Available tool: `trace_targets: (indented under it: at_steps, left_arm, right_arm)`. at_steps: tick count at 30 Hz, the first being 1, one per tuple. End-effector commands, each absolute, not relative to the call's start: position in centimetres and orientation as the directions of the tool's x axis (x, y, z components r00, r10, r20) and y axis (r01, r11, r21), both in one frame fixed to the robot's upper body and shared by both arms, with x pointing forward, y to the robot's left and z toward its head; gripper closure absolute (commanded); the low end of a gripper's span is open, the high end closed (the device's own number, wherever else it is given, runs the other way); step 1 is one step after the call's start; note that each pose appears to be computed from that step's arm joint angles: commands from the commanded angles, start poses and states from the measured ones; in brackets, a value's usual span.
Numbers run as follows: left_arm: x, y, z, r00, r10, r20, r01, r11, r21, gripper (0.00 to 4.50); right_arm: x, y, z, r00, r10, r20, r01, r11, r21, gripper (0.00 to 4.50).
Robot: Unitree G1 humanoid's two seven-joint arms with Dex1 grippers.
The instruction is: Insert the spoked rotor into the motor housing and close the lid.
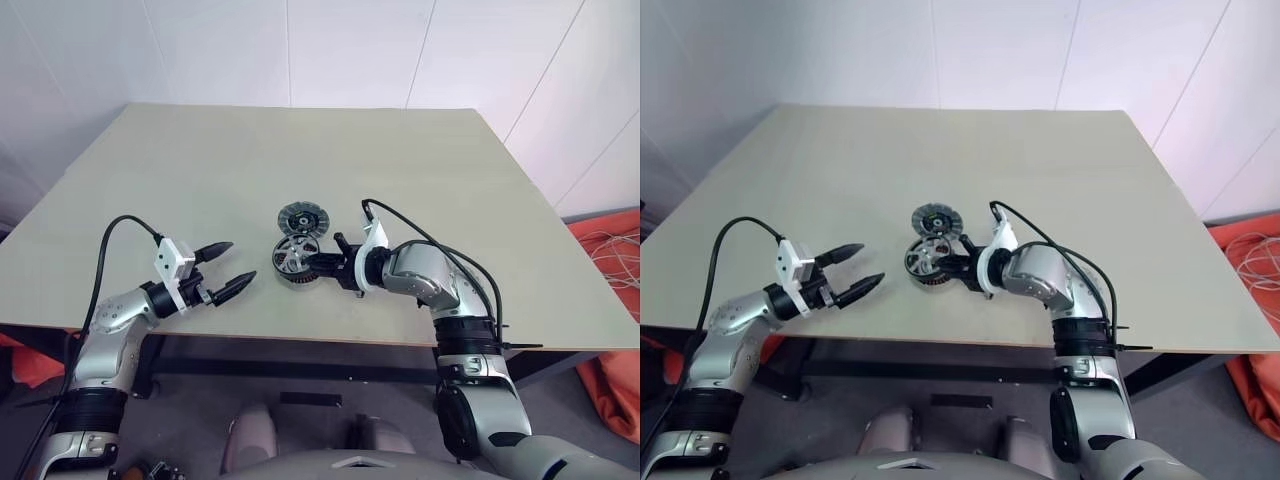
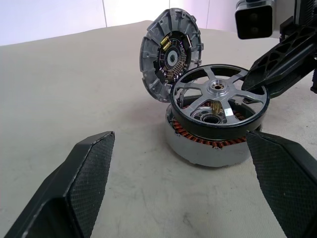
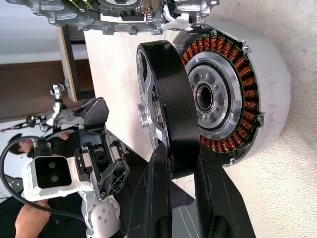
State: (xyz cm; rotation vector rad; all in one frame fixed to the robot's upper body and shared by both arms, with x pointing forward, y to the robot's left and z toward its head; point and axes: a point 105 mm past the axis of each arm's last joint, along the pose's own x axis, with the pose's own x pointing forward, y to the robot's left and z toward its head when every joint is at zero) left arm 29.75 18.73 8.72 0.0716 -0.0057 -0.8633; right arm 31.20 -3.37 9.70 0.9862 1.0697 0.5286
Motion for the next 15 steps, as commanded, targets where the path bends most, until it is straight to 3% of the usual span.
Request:
trace_targets:
  at_steps: [1,15]
  left_arm:
    - [29.97,18.84,9.88,0.651,-0.759,0.004,0.754,0.648,0.108,0.0]
    - [30.0,18.78,9.99,0.651,-0.759,0.003,0.754,0.647,0.112,0.0]
  right_arm:
    - [31.28,-3.21,10.42,0.417,0.791,-0.447,0.068,0.463,0.884,4.2]
    - [31.47,-3.15,10.48,0.418,0.796,-0.438,0.062,0.456,0.888,4.2]
